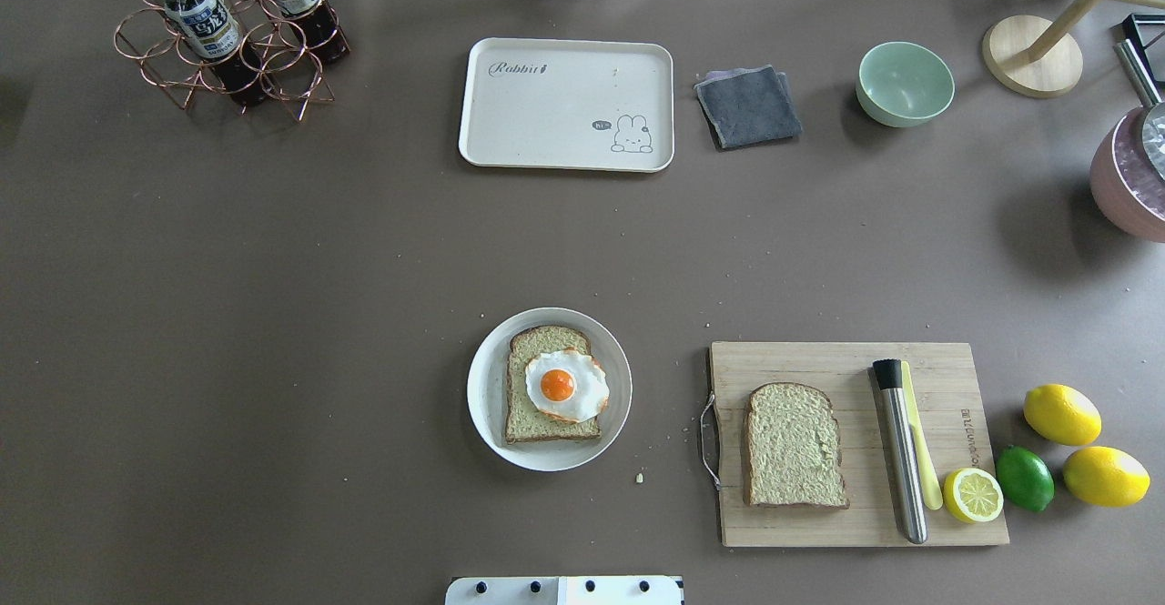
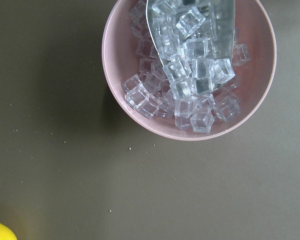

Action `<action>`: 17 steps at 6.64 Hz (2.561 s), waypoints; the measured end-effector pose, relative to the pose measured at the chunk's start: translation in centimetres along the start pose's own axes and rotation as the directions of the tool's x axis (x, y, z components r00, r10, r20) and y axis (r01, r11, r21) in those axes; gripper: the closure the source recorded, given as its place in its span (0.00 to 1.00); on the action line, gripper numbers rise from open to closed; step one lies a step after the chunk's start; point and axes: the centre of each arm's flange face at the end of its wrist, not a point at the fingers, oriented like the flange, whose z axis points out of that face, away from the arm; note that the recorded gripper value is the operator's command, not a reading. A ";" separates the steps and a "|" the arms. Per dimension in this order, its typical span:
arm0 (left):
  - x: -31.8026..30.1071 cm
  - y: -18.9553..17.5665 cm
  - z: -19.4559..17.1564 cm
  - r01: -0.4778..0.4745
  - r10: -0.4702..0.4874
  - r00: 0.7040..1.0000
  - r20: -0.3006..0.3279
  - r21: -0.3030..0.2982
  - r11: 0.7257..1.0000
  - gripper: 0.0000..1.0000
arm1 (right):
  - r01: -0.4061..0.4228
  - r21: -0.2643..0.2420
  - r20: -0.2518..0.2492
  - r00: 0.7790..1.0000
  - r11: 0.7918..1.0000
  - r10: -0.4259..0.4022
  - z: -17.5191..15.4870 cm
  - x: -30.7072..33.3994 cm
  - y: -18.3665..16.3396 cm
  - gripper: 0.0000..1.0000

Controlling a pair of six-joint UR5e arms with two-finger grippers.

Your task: Make sandwich and place on tray

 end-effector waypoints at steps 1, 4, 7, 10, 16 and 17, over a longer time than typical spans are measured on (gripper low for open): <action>0.0 0.1 0.0 0.001 -0.001 1.000 -0.001 0.000 1.000 0.02 | 0.000 0.001 0.005 1.000 1.000 0.000 0.0 -0.1 0.0 0.00; 0.0 0.2 0.1 0.006 -0.006 1.000 -0.001 -0.003 1.000 0.02 | -0.002 0.000 0.021 1.000 1.000 0.002 0.1 -0.1 0.1 0.00; -0.4 0.8 0.4 0.016 -0.016 1.000 0.000 -0.012 1.000 0.02 | -0.008 -0.009 0.025 1.000 1.000 0.008 0.5 0.1 0.6 0.00; -0.7 1.1 0.5 0.016 -0.016 1.000 0.012 -0.013 1.000 0.02 | -0.011 -0.013 0.027 1.000 1.000 0.012 0.8 0.3 0.9 0.00; -0.5 1.0 0.4 0.001 -0.001 1.000 0.030 -0.012 1.000 0.02 | -0.011 -0.008 0.061 0.998 1.000 0.012 0.7 -0.1 1.0 0.00; -0.4 0.9 0.4 -0.002 0.002 1.000 0.030 -0.010 1.000 0.02 | -0.013 -0.007 0.063 0.998 1.000 0.014 0.7 -0.1 1.0 0.00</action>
